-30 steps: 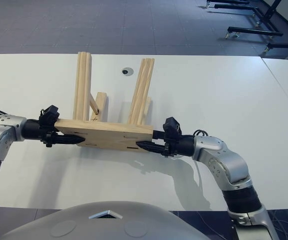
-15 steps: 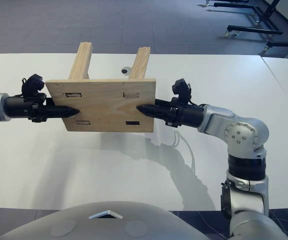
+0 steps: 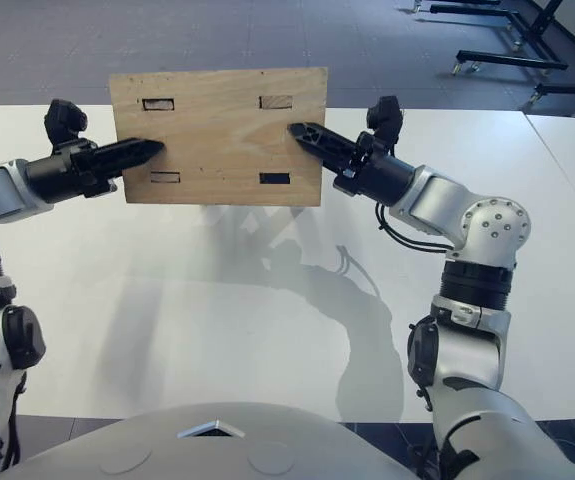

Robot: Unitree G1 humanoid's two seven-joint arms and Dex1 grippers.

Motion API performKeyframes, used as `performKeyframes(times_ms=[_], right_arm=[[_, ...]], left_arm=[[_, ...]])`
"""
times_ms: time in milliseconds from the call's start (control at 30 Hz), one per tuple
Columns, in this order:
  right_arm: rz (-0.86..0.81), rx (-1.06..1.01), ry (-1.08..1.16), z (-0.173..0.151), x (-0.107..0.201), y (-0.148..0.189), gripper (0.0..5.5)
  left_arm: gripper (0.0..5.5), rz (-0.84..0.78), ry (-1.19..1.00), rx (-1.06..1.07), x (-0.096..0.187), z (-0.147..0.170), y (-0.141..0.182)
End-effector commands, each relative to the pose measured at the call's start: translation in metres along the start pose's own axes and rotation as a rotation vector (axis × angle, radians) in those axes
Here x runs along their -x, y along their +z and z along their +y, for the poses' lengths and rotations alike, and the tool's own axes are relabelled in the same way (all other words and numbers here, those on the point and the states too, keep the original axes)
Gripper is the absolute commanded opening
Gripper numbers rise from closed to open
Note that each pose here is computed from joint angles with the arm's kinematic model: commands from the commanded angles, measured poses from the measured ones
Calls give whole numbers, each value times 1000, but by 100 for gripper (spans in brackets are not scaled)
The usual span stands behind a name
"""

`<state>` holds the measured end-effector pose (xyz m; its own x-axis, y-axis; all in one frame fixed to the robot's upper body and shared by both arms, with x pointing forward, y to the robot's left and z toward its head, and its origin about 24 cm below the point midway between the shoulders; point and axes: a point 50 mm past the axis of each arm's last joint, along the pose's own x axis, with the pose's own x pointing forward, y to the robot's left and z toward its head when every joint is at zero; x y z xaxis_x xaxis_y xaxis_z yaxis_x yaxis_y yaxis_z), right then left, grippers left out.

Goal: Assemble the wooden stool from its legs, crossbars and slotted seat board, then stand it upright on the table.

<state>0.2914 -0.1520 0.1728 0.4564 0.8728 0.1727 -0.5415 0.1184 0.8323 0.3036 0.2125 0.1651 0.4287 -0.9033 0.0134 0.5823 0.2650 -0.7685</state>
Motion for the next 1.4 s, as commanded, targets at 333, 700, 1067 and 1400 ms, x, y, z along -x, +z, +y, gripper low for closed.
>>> performKeyframes(times_ms=[333,700,1067,1400], right_arm=[[94,-98,91,13,-46,-1,146],[57,-205,85,25,-54,5,141],[-3,-265,-15,9,-43,0,141],[-49,-339,-91,-5,-39,-9,141]], left_arm=[[258,-4,-80,149,-58,-16,1],[258,-22,29,143,-59,-22,7],[258,-28,187,122,-70,-27,16],[258,-35,259,119,-76,-35,25]])
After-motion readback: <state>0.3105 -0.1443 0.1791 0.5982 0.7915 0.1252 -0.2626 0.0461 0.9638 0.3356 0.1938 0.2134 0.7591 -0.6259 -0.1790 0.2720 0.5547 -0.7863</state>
